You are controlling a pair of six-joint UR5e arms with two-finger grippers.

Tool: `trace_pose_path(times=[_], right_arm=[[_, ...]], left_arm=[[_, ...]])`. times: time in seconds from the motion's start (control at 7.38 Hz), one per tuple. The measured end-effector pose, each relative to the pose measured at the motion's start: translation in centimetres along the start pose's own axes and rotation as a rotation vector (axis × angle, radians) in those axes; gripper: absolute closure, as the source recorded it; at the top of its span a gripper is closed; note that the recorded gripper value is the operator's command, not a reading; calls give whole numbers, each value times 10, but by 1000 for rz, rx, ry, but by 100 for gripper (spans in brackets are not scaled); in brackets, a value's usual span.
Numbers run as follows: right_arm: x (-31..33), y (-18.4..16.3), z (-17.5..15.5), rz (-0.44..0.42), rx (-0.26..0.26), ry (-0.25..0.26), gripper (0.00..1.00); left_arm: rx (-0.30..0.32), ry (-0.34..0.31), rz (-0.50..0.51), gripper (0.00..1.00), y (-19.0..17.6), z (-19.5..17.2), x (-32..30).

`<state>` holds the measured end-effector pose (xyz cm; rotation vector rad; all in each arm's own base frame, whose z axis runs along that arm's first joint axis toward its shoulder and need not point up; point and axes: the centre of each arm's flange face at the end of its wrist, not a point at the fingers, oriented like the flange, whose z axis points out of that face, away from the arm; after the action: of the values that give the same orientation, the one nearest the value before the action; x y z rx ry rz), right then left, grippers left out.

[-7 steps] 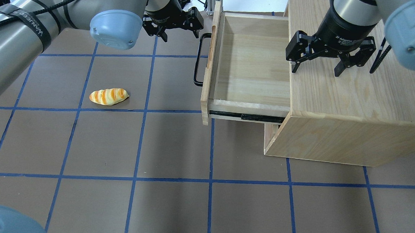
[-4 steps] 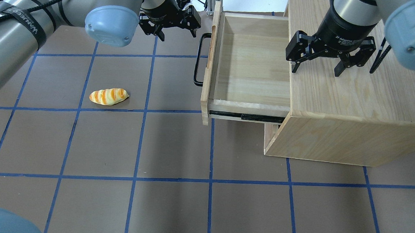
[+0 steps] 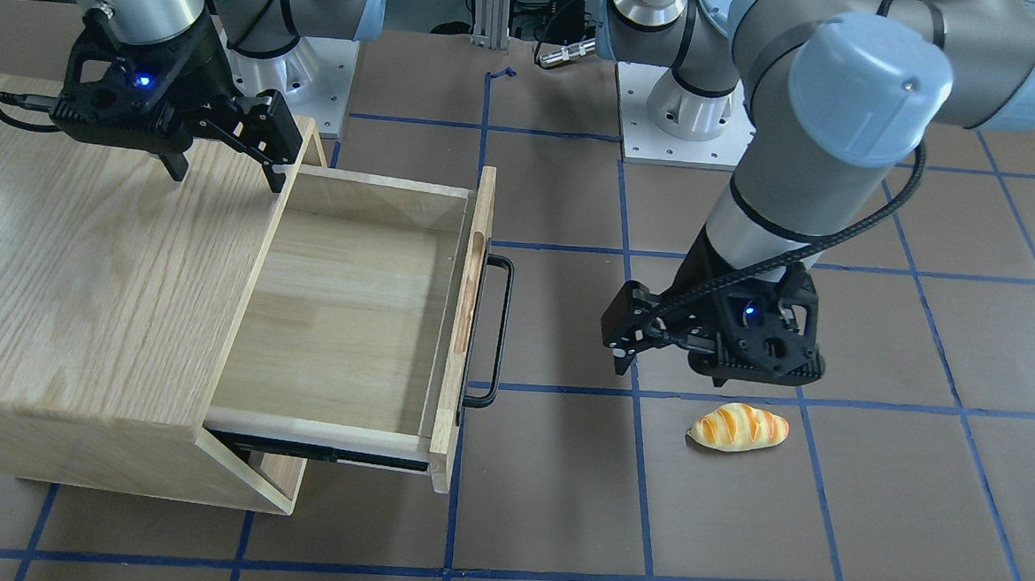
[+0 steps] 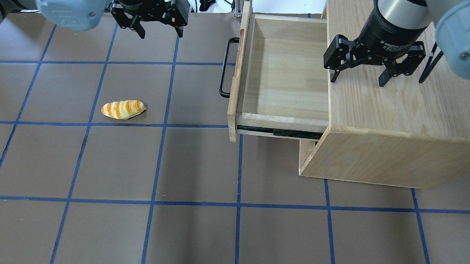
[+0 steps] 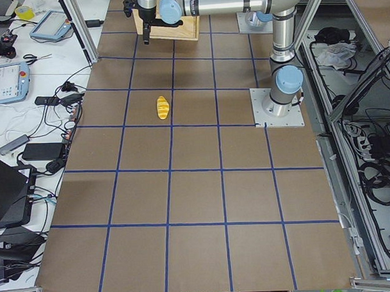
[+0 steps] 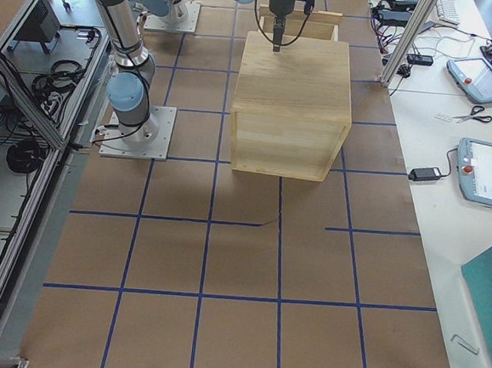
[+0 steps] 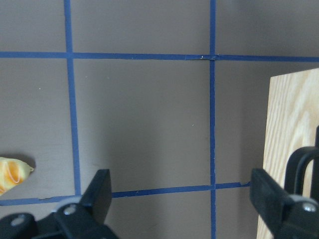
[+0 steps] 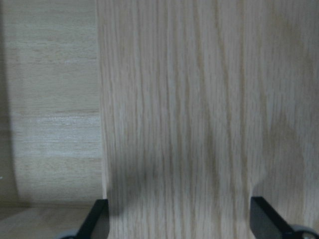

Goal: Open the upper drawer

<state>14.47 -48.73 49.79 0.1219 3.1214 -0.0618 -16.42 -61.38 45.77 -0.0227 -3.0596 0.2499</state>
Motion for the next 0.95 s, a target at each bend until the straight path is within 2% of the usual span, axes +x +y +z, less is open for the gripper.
trace_pose_path(times=[0.41, 0.68, 0.95], right_arm=[[0, 0, 0, 0, 0, 1, 0], [0, 0, 0, 0, 0, 1, 0], [0, 0, 0, 0, 0, 0, 0]], left_arm=[[-59, -54, -37, 0, 28, -27, -42], [-101, -58, -48, 0, 47, -19, -49], [-120, -89, -47, 0, 56, -15, -53]])
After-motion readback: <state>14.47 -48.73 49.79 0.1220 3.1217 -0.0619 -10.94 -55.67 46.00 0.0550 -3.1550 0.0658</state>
